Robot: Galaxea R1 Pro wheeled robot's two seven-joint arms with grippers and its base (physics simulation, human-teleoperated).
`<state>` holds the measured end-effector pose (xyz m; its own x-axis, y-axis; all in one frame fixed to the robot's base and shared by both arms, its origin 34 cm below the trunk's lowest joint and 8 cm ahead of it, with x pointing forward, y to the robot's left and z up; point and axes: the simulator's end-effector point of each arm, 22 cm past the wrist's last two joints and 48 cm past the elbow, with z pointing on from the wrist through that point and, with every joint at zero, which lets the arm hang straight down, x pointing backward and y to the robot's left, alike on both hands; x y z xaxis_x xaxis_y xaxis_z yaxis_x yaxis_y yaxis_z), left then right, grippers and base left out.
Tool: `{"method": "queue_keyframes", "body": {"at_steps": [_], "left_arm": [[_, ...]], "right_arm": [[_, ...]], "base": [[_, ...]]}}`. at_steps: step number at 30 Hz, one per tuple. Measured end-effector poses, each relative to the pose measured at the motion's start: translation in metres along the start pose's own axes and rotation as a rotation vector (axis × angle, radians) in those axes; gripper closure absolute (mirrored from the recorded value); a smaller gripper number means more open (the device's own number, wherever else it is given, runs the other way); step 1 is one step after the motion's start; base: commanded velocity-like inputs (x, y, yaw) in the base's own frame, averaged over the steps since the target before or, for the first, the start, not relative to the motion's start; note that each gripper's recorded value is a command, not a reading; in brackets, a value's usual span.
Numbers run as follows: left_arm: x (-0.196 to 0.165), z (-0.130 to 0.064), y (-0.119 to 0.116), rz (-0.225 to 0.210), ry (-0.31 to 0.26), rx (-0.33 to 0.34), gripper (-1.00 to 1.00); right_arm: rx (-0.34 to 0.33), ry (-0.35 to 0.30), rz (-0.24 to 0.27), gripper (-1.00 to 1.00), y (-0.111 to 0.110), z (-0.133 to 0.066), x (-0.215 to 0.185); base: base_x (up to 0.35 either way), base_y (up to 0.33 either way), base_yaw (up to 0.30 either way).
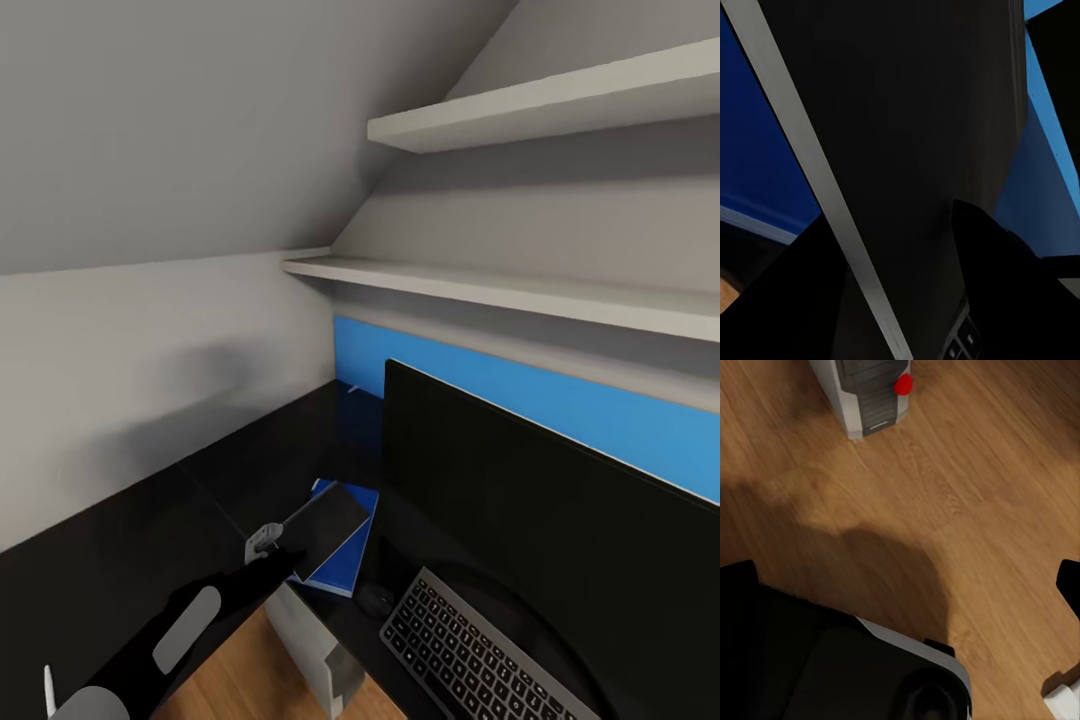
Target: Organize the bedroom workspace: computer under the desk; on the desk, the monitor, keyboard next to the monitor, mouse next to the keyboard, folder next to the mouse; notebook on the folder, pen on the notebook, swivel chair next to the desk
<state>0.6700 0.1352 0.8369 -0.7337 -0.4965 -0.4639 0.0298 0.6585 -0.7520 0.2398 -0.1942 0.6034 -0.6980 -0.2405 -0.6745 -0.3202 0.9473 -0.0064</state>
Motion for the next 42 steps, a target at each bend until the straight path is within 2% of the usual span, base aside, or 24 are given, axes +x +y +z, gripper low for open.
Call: {"method": "queue_keyframes", "body": {"at_steps": [5, 42], "left_arm": [[0.0023, 0.0035, 0.0046, 0.000, 0.000, 0.000, 1.00], [0.0010, 0.0033, 0.0032, -0.001, -0.003, 0.004, 1.00]], "right_arm": [[0.000, 0.000, 0.000, -1.00, -0.0003, 0.0052, 0.0036], [-0.001, 0.002, 0.001, -1.00, 0.0015, 0.0057, 0.0035]], "base": [[0.000, 0.000, 0.000], [0.018, -0.004, -0.016]]}}
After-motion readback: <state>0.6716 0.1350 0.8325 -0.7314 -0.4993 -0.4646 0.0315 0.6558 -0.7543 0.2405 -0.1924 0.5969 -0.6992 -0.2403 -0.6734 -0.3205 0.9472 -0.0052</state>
